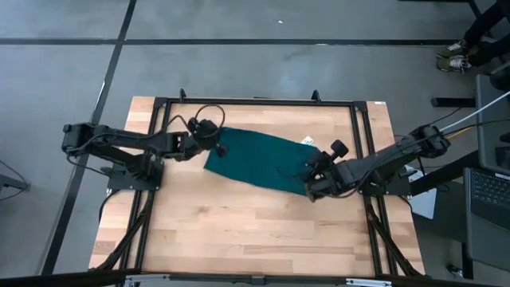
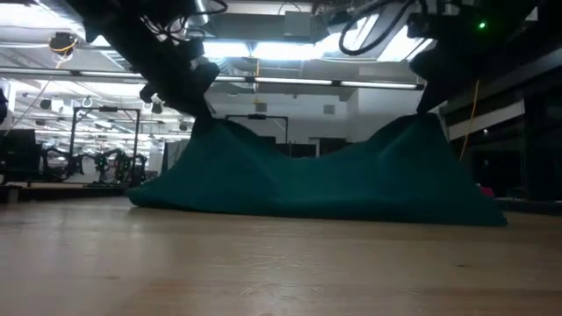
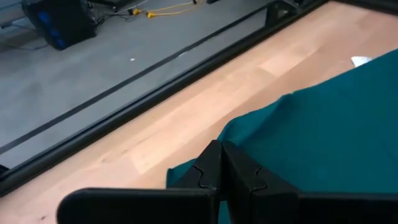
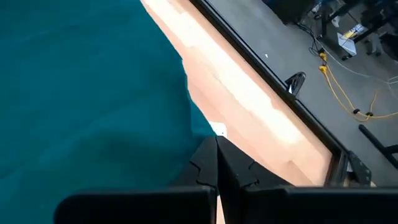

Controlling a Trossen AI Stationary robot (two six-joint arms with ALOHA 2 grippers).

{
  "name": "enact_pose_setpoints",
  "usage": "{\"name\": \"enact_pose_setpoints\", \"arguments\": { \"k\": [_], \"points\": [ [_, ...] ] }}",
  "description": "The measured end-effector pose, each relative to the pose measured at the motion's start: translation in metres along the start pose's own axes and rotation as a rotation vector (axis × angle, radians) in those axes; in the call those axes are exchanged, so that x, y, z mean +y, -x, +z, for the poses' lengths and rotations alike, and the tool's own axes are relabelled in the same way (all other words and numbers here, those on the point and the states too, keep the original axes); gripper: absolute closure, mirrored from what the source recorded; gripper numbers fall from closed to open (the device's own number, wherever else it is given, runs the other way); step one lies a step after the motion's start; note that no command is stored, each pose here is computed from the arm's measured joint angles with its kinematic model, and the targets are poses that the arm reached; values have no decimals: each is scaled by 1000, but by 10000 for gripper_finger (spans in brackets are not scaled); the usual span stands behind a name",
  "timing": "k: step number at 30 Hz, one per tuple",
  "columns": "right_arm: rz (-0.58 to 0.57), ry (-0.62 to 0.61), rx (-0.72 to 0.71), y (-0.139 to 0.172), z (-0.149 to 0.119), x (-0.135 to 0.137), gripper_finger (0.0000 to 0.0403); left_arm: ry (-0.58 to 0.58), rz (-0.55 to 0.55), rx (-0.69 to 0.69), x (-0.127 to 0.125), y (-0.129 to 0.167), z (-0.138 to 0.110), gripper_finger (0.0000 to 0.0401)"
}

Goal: Fold microfiber towels
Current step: Fold the blue napkin

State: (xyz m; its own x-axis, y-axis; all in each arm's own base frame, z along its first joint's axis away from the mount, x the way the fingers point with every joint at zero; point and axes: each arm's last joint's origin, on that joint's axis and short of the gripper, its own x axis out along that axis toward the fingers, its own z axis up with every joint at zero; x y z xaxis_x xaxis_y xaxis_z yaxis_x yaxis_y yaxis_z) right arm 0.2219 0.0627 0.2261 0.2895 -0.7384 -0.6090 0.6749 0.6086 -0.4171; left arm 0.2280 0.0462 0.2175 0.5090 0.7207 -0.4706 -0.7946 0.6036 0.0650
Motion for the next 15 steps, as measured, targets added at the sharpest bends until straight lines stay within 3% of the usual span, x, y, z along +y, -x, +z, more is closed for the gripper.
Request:
{"name": "enact_pose_setpoints", "arguments": {
  "k": [5,15],
  "points": [
    [15,0,-27,-12,3,5,400,-20,4,20,6,-5,1,395],
    [-35,-40,-36,-27,-1,2,342,-120,44,81,23,-17,2,354]
  ]
}}
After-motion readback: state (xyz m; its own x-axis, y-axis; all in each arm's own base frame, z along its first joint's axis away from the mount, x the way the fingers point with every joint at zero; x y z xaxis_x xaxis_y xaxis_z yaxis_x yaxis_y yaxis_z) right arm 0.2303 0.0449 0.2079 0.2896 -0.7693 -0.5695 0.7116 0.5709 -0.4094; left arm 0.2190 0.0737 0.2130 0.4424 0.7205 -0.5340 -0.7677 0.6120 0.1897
